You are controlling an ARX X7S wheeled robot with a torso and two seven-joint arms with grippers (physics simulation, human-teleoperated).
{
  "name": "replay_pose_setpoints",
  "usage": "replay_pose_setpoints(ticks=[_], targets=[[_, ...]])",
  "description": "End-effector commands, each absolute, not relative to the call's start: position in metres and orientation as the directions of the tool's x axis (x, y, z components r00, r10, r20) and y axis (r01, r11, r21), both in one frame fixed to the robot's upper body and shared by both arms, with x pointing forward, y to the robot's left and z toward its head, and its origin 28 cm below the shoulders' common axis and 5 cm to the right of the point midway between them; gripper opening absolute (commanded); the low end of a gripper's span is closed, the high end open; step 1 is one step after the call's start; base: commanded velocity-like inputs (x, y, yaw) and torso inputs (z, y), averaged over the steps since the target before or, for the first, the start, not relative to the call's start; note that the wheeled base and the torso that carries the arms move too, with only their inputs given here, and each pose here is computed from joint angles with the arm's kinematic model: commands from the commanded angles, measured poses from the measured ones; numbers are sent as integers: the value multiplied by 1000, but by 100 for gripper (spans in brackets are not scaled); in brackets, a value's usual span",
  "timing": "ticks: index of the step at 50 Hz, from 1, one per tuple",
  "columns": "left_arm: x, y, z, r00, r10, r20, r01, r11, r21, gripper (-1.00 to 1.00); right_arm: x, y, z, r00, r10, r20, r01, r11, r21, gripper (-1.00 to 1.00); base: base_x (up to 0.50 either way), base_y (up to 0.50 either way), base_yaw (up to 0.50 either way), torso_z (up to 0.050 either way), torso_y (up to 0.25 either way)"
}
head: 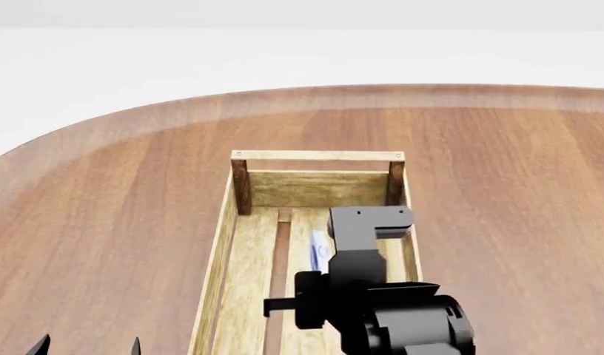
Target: Pick up the cream cheese and put it in the tray.
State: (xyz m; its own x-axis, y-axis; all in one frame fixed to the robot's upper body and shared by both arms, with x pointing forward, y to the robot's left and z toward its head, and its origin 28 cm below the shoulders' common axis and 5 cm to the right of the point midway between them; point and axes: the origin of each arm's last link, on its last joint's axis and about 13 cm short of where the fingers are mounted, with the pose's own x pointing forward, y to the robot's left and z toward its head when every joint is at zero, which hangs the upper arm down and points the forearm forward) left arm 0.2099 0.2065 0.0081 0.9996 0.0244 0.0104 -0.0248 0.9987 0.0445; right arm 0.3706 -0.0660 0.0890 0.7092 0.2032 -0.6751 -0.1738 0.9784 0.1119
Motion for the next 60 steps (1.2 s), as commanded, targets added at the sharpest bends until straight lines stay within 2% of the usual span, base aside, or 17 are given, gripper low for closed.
replay_pose_setpoints(ticks=[1, 60], targets=[[210, 206, 8, 1000, 24, 10, -24, 999, 44, 100, 377, -59, 84, 698, 206, -686, -204, 975, 86, -100, 0, 0, 0, 0, 0], [211, 207, 7, 1000, 24, 10, -25, 999, 44, 100, 365, -60, 63, 634, 198, -748, -188, 977, 99, -100, 0, 0, 0, 0, 1]])
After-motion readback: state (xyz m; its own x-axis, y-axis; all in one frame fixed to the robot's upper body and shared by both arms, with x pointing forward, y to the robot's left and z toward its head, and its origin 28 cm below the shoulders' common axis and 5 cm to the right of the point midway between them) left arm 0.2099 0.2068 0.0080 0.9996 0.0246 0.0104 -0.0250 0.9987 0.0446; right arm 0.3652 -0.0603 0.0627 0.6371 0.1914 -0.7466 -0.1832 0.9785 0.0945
